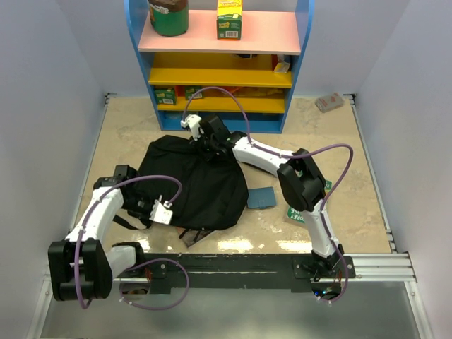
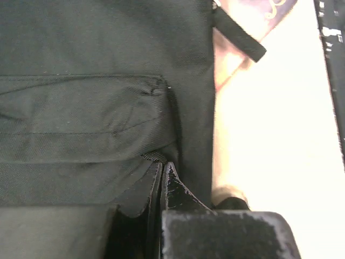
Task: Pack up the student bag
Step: Unzip the student bag at the center of the board.
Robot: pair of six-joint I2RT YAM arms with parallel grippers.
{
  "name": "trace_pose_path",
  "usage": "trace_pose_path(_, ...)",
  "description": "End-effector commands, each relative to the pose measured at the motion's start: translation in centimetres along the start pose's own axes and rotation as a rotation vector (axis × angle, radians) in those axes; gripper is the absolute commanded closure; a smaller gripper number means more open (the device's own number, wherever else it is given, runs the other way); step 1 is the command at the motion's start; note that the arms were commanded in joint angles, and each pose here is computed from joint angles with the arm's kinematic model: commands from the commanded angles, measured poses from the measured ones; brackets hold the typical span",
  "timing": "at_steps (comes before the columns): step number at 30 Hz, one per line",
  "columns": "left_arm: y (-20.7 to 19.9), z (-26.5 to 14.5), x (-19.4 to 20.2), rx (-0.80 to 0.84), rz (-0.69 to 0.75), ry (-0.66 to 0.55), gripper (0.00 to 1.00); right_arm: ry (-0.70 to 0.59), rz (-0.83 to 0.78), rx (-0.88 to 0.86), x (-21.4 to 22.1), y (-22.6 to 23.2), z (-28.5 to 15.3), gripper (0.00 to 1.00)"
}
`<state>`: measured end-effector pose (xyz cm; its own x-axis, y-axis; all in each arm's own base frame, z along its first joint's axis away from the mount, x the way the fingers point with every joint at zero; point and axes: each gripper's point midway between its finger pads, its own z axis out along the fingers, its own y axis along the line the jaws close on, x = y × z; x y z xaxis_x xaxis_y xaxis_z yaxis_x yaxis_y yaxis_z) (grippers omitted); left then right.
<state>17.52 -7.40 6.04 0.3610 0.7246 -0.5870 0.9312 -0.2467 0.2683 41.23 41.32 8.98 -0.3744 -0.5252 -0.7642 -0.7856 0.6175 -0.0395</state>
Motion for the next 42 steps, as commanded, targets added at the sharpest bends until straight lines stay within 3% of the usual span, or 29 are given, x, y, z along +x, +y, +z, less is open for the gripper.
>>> trace_pose_path(1, -2.4, -1.1, -0.9, 0.094, -0.031, 0.017, 0.95, -0.195, 0.048, 0.118, -6.3, -3.5, -2.9, 0.89)
trace_pose_path(2, -1.5, -1.4, -1.2, 0.066, -0.035, 0.011, 0.86, -0.202, 0.059, 0.116, -6.5, -3.4, -3.1, 0.66)
trace_pose_path(4, 0.7, -1.8, -2.2, -0.017, -0.086, -0.040, 0.59, -0.210, 0.095, 0.130, -6.5, -3.3, -3.4, 0.51)
trace_pose_path(5, 2.6, -2.7, -2.8, -0.073, -0.087, -0.052, 0.56, -0.212, 0.105, 0.139, -6.6, -3.3, -3.7, 0.42)
trace_pose_path(8, 7.3, -4.3, -4.3, -0.205, -0.166, -0.132, 0.53, -0.223, 0.151, 0.163, -6.8, -2.7, -4.8, 0.30)
trace_pose_path(9, 10.1, -5.0, -4.0, -0.292, -0.146, -0.136, 0.52, -0.228, 0.162, 0.171, -6.9, -2.8, -5.2, 0.30)
trace_pose_path(10, 11.5, -5.5, -3.8, -0.352, -0.276, -0.149, 0.52, -0.228, 0.187, 0.169, -6.7, -2.4, -5.5, 0.29)
trace_pose_path(12, 15.7, -6.6, -2.5, -0.535, -0.331, -0.150, 0.53, -0.240, 0.209, 0.154, -7.0, -1.4, -6.8, 0.29)
trace_pose_path(15, 17.3, -6.1, 0.1, -0.641, -0.357, -0.092, 0.56, -0.263, 0.256, 0.149, -7.4, -0.4, -8.7, 0.30)
trace_pose_path(21, 15.5, -1.5, 2.4, -0.574, -0.358, 0.000, 0.59, -0.183, 0.306, 0.168, -2.1, 2.2, -10.0, 0.33)
trace_pose_path(27, 14.3, 1.3, -0.2, -0.466, -0.387, -0.074, 0.57, -0.193, 0.391, 0.076, 1.5, 4.8, -10.1, 0.34)
trace_pose_path(34, 13.6, 3.2, -1.7, -0.391, -0.457, -0.098, 0.47, -0.163, 0.449, -0.047, 4.4, 8.0, -8.1, 0.36)
trace_pose_path(42, 13.8, 4.6, -2.1, -0.434, -0.477, -0.077, 0.12, -0.249, 0.593, -0.150, 3.9, 10.6, -8.2, 0.34)
